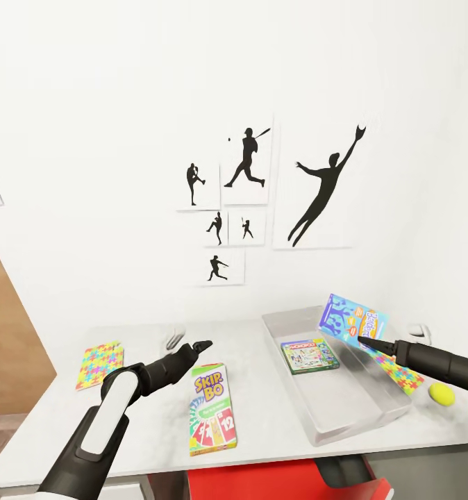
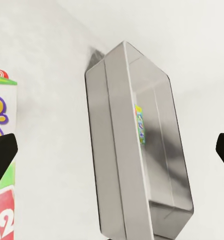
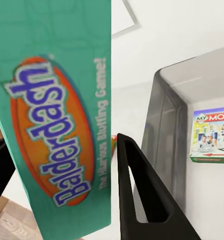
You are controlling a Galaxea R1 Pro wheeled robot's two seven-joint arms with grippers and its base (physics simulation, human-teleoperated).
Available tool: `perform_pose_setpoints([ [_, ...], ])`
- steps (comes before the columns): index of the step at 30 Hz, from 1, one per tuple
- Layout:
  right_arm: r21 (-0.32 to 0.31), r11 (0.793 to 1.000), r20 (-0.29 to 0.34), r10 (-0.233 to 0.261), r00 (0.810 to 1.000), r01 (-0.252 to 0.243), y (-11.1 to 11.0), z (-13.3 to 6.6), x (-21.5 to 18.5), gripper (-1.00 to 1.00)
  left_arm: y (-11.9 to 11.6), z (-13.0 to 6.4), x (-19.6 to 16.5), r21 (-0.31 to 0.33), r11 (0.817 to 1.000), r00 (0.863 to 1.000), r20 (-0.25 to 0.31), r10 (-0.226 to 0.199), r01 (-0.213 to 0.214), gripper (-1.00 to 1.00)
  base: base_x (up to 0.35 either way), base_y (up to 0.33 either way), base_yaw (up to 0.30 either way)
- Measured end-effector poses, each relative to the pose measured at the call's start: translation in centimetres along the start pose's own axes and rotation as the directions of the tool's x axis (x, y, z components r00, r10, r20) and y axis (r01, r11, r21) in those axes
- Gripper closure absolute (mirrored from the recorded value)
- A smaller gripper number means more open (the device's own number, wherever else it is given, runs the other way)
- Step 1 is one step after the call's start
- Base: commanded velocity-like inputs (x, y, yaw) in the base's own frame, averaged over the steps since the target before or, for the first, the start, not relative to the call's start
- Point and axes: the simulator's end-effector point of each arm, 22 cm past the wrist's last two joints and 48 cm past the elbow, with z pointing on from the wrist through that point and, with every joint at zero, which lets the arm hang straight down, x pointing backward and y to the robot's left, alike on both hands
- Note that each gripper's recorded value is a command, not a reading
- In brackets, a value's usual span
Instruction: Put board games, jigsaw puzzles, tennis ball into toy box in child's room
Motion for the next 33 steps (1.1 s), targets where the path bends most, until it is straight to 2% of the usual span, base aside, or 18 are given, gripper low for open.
perform_pose_setpoints([
  [9,0.011,1.000,-0.019,-0.012,1.000,0.012,-0.4,-0.8,-0.4,1.00,0.3,0.0,0.5,-0.004,1.000,1.000,-0.006,-0.005,0.005,-1.00,0.000,0.000,0.000],
  [15,-0.011,1.000,-0.077,-0.022,0.997,0.021,0.1,-1.9,-1.6,1.00,0.5,-0.1,0.6,-0.009,1.000,1.000,-0.006,-0.005,0.005,-1.00,0.000,0.000,0.000],
  [17,-0.022,0.998,-0.125,-0.062,0.990,0.060,0.5,-1.7,-1.9,1.00,0.6,-0.1,0.6,-0.010,1.000,1.000,-0.006,-0.004,0.004,-1.00,0.000,0.000,0.000],
  [18,-0.021,0.998,-0.126,-0.063,0.990,0.061,0.5,-1.7,-1.9,1.00,0.6,-0.1,0.6,-0.010,1.000,1.000,-0.006,-0.004,0.004,-1.00,0.000,0.000,0.000],
  [21,-0.040,0.993,-0.218,-0.118,0.969,0.112,1.0,-1.1,-1.6,1.00,0.6,-0.1,0.6,-0.011,1.000,1.000,-0.005,-0.005,0.005,-1.00,0.000,0.000,0.000],
  [22,-0.040,0.993,-0.219,-0.119,0.968,0.113,1.0,-1.0,-1.6,1.00,0.6,-0.1,0.6,-0.011,1.000,1.000,-0.005,-0.005,0.005,-1.00,0.000,0.000,0.000],
  [25,-0.064,0.987,-0.285,-0.159,0.945,0.147,1.6,-0.4,-1.3,1.00,0.7,-0.1,0.5,-0.013,1.000,1.000,-0.005,-0.005,0.005,-1.00,0.000,0.000,0.000],
  [30,-0.077,0.985,-0.333,-0.171,0.927,0.154,1.6,0.1,-0.9,1.00,0.8,-0.1,0.5,-0.015,1.000,1.000,-0.005,-0.004,0.004,-1.00,0.000,0.000,0.000],
  [33,-0.080,0.985,-0.345,-0.172,0.923,0.153,1.6,0.1,-0.7,1.00,0.8,-0.1,0.5,-0.015,1.000,1.000,-0.005,-0.004,0.004,-1.00,0.000,0.000,0.000],
])
